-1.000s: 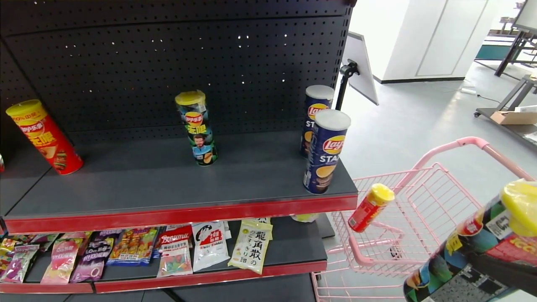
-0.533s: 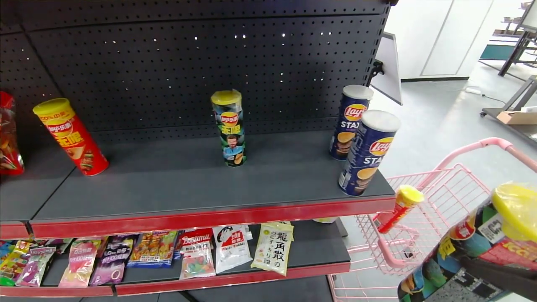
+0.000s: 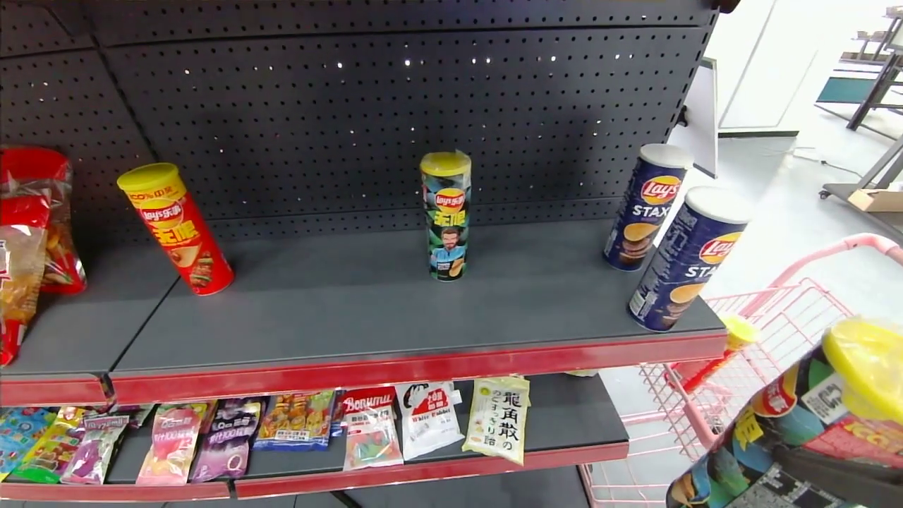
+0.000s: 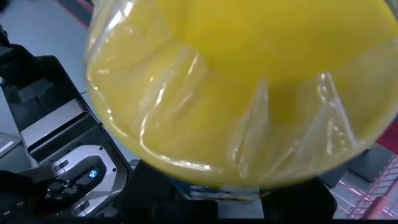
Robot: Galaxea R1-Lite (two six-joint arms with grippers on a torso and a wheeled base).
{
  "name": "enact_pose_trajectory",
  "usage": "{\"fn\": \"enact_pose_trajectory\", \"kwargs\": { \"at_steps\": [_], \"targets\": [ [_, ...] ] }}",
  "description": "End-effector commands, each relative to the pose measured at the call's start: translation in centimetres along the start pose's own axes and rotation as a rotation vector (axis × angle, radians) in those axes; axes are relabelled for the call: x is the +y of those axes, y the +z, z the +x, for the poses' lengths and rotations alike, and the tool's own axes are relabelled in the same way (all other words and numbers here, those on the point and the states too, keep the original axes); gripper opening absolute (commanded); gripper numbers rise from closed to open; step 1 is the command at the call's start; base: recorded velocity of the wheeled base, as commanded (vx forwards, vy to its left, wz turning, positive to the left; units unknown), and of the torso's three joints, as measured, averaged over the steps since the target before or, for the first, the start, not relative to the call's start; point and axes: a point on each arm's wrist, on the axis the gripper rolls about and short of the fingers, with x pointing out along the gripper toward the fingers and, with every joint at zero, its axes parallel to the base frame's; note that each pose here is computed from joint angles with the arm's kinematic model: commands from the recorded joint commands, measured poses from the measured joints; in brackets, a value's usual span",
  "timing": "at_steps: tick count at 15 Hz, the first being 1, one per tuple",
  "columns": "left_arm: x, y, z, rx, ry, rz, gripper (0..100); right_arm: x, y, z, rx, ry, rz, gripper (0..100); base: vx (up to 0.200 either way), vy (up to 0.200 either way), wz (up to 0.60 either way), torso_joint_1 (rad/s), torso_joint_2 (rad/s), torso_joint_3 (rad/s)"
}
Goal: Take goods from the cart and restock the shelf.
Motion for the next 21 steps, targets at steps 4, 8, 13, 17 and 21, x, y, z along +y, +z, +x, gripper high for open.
{"fn": "enact_pose_trajectory", "kwargs": {
  "at_steps": [4, 8, 13, 17, 21],
  "targets": [
    [0.0, 0.0, 0.0, 0.001, -0.002, -0.002, 100, 0.3, 0.0, 0.2, 0.005, 0.035, -0.01, 0, 0.15, 0.0, 0.0, -0.005, 0.0, 0.002],
    [0.0, 0.0, 0.0, 0.001, 0.0, -0.005, 100, 0.2, -0.1, 0.3, 0.01, 0.036, -0.007, 0, 0.15, 0.0, 0.0, 0.004, 0.0, 0.001],
    [0.0, 0.0, 0.0, 0.001, -0.003, -0.004, 100, 0.3, -0.4, 0.3, 0.02, 0.036, 0.005, 0, 0.0, 0.0, 0.0, 0.0, 0.0, 0.0],
    [0.0, 0.1, 0.3, 0.038, -0.019, 0.014, 100, 0.2, 0.0, 0.4, 0.005, 0.035, -0.01, 0, 0.0, 0.0, 0.0, 0.0, 0.0, 0.0],
    [-0.1, 12.4, 3.2, 0.016, -0.141, -0.017, 100, 0.4, 0.4, 0.5, -0.007, 0.063, -0.024, 0, 0.0, 0.0, 0.0, 0.0, 0.0, 0.0]
  ]
}}
